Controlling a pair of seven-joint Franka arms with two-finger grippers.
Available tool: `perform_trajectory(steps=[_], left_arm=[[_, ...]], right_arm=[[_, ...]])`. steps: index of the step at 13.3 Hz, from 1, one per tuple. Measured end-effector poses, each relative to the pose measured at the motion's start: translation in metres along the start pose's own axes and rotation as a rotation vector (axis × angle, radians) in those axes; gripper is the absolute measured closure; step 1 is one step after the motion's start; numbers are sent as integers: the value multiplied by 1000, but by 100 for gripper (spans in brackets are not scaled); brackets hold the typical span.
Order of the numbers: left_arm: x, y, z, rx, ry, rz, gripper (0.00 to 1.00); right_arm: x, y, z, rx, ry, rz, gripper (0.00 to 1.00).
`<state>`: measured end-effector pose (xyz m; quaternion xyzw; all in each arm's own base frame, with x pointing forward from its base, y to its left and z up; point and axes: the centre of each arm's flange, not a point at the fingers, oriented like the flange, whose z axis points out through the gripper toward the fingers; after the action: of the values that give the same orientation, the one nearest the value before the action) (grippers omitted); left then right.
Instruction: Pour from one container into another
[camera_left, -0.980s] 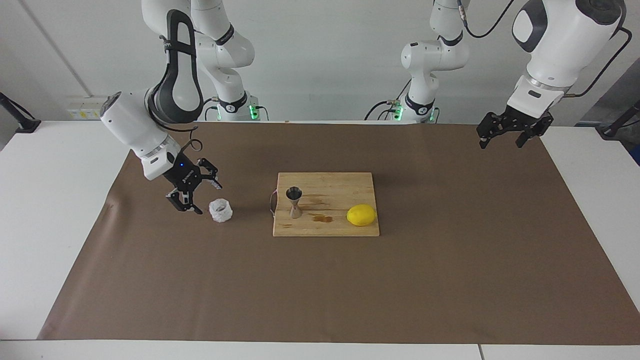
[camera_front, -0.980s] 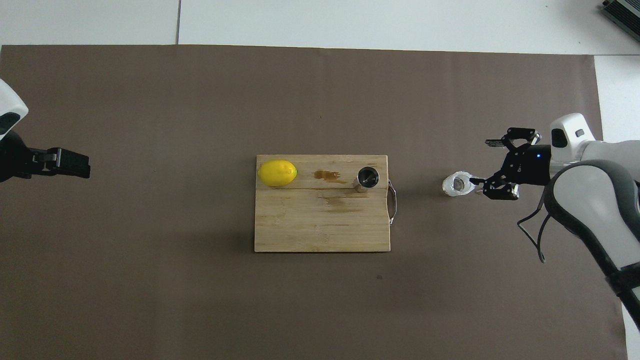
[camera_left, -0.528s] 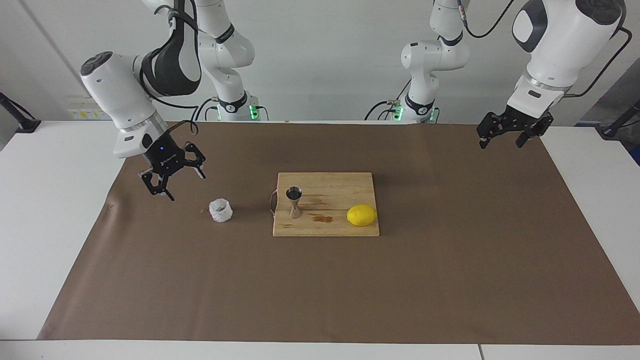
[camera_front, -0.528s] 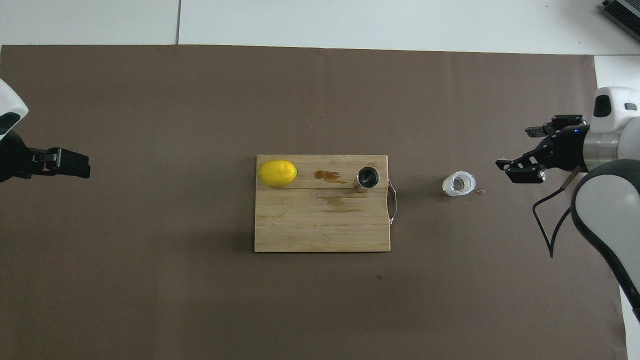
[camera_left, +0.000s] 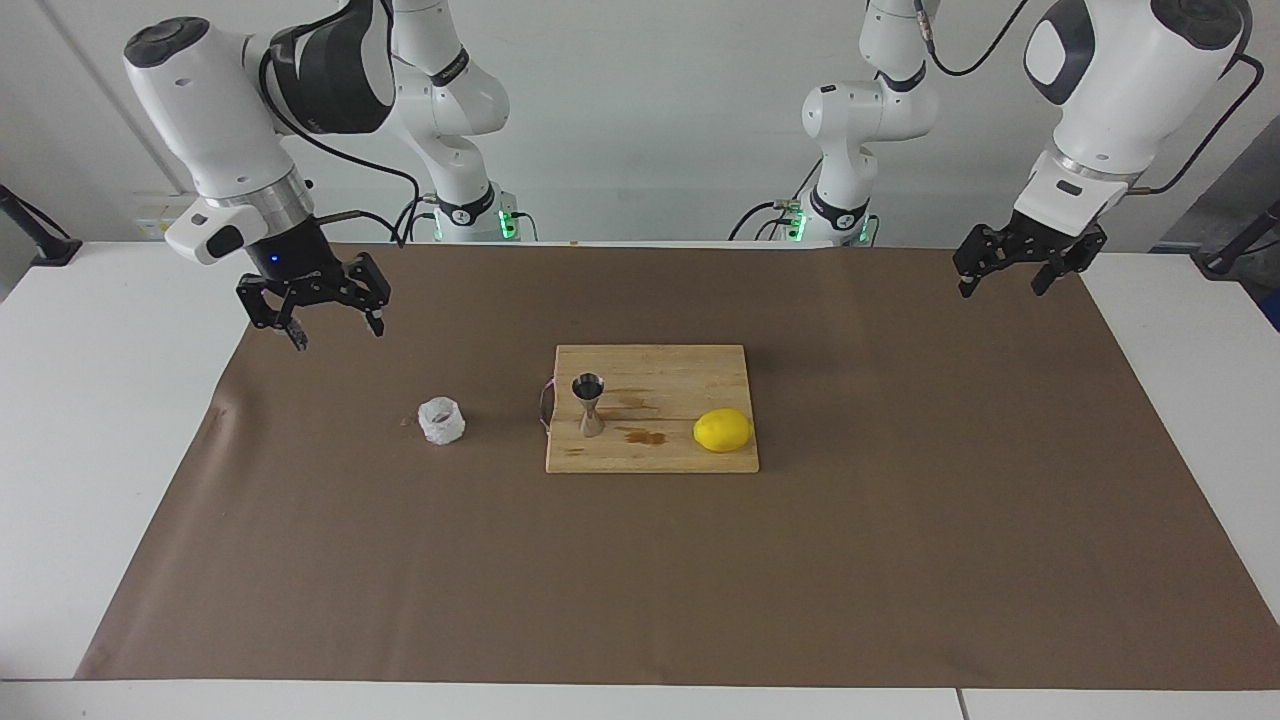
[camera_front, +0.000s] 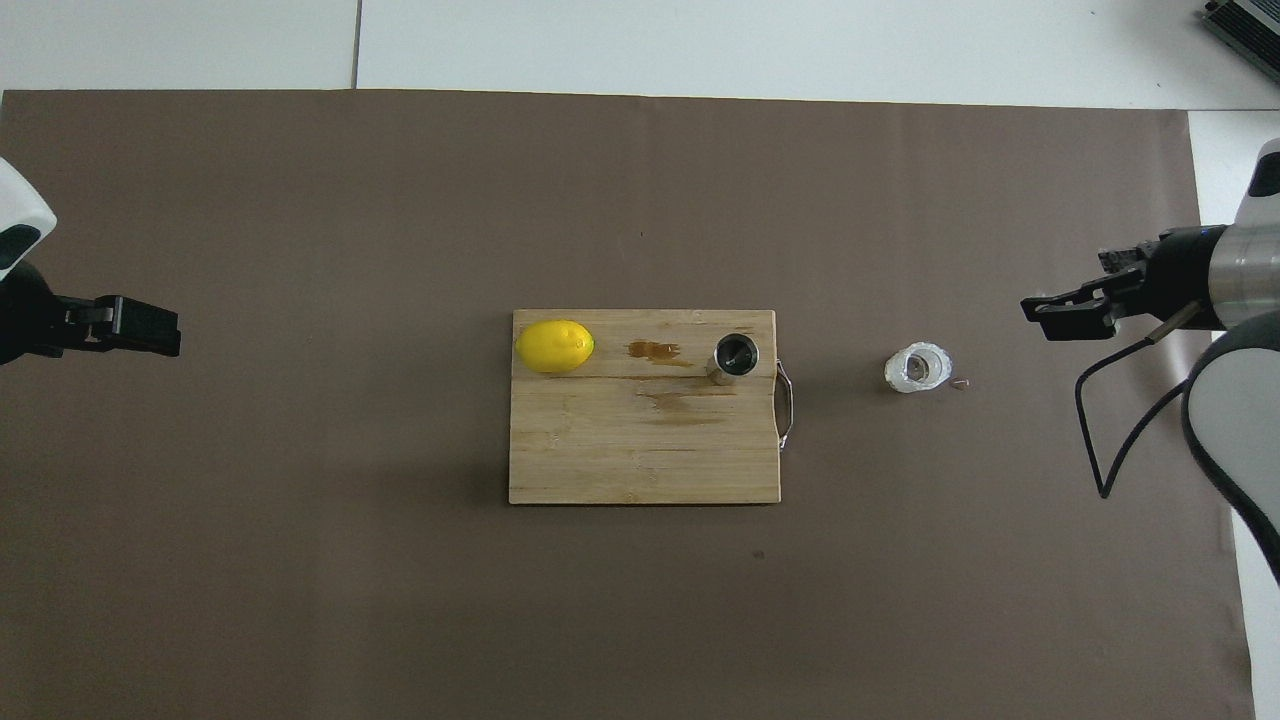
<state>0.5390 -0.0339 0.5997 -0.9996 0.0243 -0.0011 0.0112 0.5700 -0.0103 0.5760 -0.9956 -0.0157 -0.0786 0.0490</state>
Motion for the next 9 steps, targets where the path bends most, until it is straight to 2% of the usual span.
perform_trajectory(steps=[3,7,9], left_arm=[[0,0,0,0,0,0,0],[0,0,0,0,0,0,0],[0,0,0,0,0,0,0]], right_arm=[[0,-21,-16,-61,-42,88,0],[-11,-41,-12,-86,-133,149,0],[-12,-38,-12,-87,-138,154,0]])
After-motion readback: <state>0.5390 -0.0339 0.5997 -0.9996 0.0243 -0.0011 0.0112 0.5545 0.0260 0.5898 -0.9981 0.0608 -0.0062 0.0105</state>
